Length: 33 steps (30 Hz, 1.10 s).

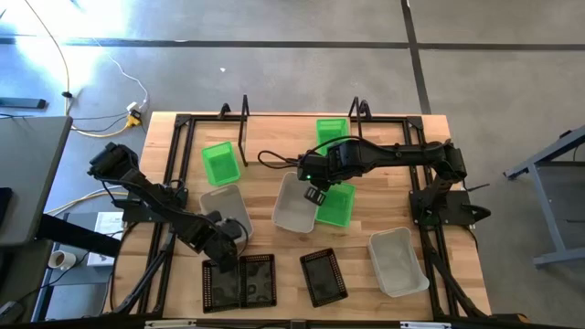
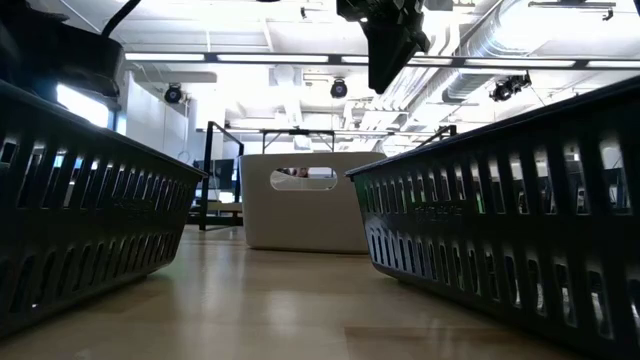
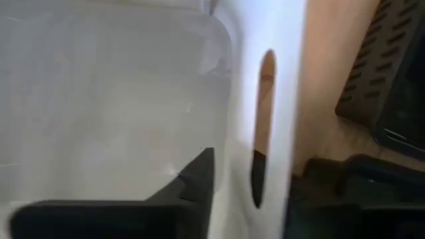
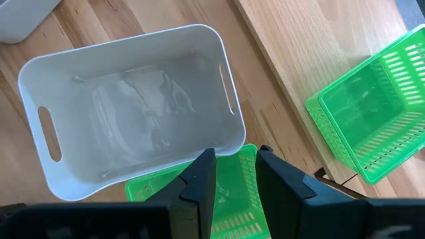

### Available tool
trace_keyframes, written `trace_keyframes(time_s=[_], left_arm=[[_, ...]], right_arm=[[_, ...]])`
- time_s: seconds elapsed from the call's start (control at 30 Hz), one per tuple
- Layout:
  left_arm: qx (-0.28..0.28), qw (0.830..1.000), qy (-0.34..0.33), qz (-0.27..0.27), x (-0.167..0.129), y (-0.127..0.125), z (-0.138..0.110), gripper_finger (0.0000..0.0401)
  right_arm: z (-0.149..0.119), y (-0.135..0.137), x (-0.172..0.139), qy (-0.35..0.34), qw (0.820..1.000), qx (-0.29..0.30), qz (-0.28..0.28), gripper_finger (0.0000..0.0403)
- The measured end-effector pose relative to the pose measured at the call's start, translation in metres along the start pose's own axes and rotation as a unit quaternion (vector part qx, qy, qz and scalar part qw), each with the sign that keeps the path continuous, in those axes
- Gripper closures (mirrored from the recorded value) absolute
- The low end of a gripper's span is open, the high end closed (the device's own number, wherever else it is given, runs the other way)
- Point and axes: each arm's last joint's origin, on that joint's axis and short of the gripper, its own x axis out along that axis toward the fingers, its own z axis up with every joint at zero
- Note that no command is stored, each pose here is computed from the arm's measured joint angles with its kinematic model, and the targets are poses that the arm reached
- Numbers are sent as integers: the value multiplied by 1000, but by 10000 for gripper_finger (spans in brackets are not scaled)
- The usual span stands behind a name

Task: Stack baskets on shelf by color
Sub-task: Put the top left gray bin on the shelf

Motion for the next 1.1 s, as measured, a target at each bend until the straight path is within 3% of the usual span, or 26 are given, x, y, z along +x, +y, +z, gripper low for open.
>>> trace_keyframes(time_s=[0.1, 0.17, 0.47, 0.77, 1.1], left_arm=[[11, 1000, 1, -9, -1, -2, -1, 382], [14, 1000, -1, -9, -1, -3, -2, 394], [44, 998, -29, -38, -30, -26, 2, 399], [84, 994, -63, 5, -72, -36, 15, 400], [170, 980, -98, 39, -101, -34, 38, 401]], right_arm=[[0, 0, 0, 0, 1000, 0, 0, 308], [0, 0, 0, 0, 1000, 0, 0, 308], [0, 0, 0, -1, 1000, -9, -2, 308], [0, 0, 0, -3, 1000, -13, -4, 308], [2, -3, 0, -26, 998, -7, -52, 308]])
